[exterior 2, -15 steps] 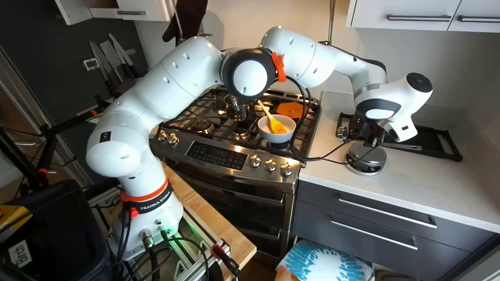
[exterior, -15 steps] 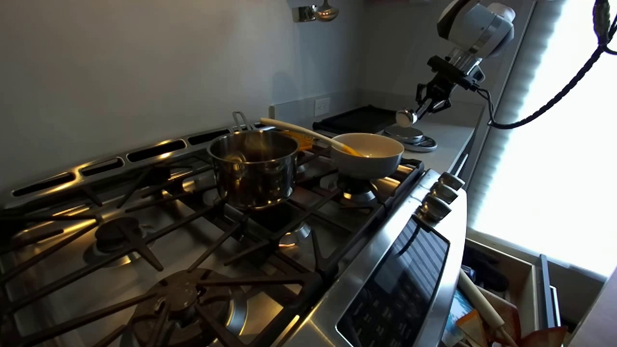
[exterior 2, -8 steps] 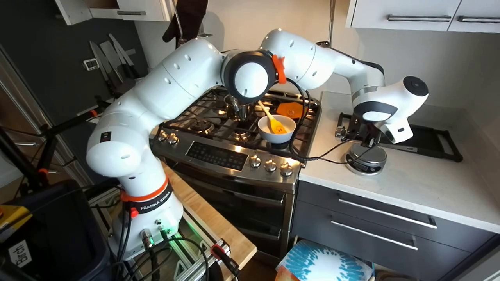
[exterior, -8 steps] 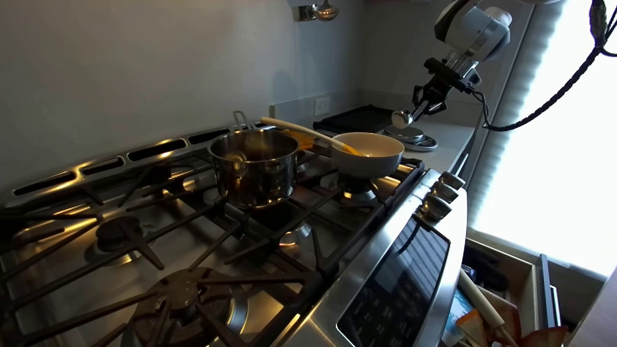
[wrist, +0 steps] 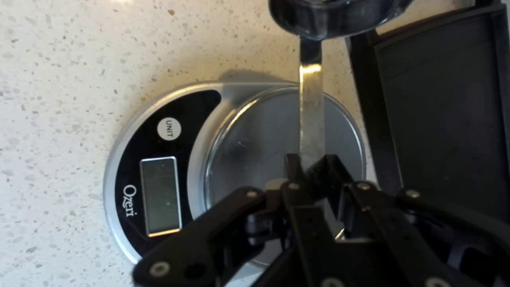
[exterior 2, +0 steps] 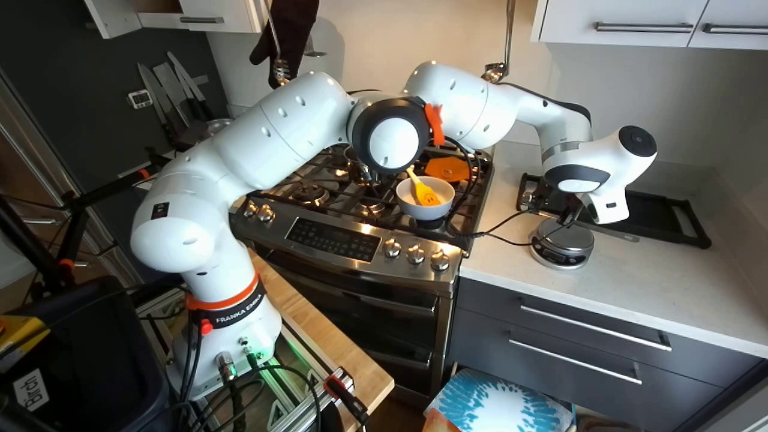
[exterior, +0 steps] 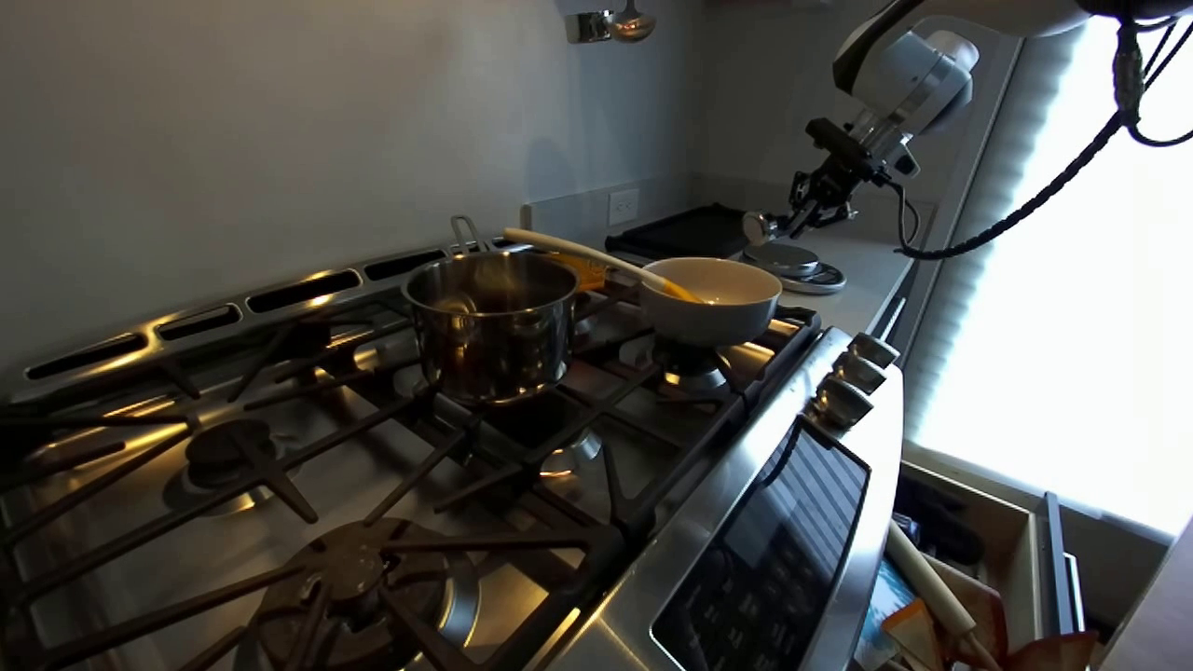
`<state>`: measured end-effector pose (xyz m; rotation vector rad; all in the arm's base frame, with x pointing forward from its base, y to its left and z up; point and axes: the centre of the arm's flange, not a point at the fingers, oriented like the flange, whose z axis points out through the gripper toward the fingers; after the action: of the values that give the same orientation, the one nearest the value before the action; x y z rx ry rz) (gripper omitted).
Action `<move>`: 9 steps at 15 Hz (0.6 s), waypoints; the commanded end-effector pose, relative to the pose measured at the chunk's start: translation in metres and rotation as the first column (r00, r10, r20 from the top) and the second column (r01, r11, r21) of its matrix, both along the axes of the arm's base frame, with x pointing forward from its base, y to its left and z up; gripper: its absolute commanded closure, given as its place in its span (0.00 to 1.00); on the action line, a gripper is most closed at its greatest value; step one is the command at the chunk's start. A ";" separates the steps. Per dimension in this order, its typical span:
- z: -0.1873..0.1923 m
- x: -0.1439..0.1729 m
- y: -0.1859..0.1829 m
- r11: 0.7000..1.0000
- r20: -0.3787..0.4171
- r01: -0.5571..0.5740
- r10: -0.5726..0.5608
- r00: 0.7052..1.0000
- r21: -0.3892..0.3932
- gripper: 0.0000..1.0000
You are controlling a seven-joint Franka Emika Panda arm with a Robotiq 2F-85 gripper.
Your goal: Remove the serving spoon from the pot
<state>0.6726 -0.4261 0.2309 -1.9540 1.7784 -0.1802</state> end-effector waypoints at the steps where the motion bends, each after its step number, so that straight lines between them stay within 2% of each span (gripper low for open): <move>1: -0.015 0.012 -0.023 0.996 -0.007 0.086 -0.086 0.996 0.030 0.95; 6: -0.033 0.018 -0.027 0.991 -0.019 0.129 -0.128 0.992 0.046 0.95; 9: -0.031 0.028 -0.031 0.988 -0.010 0.146 -0.146 0.989 0.043 0.95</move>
<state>0.6742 -0.4378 0.2016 -1.8396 1.8968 -0.1530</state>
